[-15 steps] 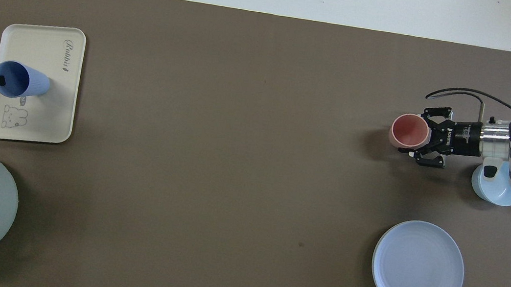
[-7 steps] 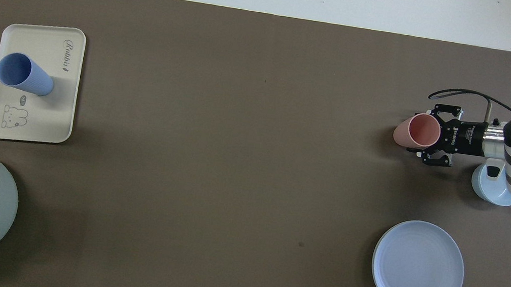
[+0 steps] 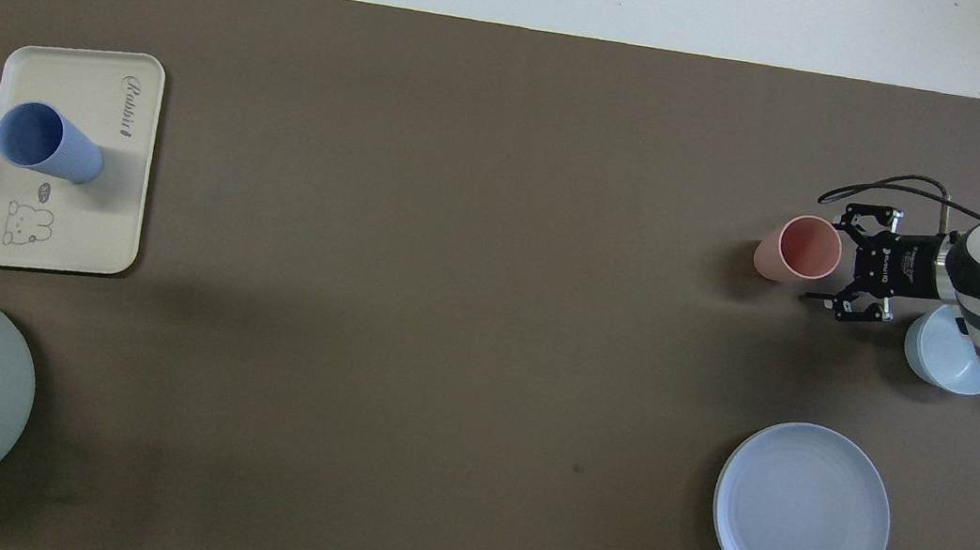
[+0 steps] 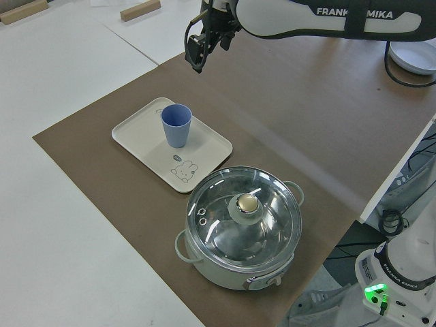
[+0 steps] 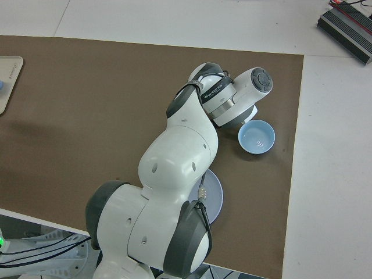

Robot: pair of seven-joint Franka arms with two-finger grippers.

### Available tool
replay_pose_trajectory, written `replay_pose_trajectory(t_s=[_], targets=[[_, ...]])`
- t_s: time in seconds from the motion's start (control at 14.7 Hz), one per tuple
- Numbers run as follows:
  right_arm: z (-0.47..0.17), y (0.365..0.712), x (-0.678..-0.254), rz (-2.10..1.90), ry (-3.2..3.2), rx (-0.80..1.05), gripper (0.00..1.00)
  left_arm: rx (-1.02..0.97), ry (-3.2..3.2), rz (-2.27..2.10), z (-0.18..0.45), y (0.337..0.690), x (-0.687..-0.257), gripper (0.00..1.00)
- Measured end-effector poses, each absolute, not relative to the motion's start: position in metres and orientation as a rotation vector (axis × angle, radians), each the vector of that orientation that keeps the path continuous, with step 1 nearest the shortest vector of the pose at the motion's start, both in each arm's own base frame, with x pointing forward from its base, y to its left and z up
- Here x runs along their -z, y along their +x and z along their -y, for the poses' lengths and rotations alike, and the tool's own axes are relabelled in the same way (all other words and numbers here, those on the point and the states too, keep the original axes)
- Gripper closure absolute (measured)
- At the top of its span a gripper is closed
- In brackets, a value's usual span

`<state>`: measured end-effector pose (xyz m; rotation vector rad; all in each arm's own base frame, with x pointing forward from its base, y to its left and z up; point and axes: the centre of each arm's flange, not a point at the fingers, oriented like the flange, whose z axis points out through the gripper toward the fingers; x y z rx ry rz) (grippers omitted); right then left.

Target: Place cup on tray

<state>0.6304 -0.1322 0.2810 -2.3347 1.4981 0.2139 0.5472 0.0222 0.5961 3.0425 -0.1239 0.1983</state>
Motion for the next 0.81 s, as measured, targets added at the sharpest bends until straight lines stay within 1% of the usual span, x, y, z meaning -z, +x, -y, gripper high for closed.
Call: replay_pose_trajectory(t_s=[0.2,0.34,0.61,0.81], targets=[[0.136,0.628,-0.318,-1.188,-2.689,-0.094,0.01,-0.079,3.054,0.216,0.006,0.529,-0.615,0.00],[0.132,0.622,-0.347,-0.990,-2.826,-0.083,0.01,-0.044,3.083,0.241,0.008,0.525,-0.625,0.00],[0.112,0.605,-0.402,-0.590,-2.934,-0.125,0.01,0.014,3.121,0.301,0.020,0.534,-0.608,0.00],[0.097,0.596,-0.431,-0.404,-2.994,-0.128,0.00,0.032,3.119,0.307,0.023,0.538,-0.601,0.00]])
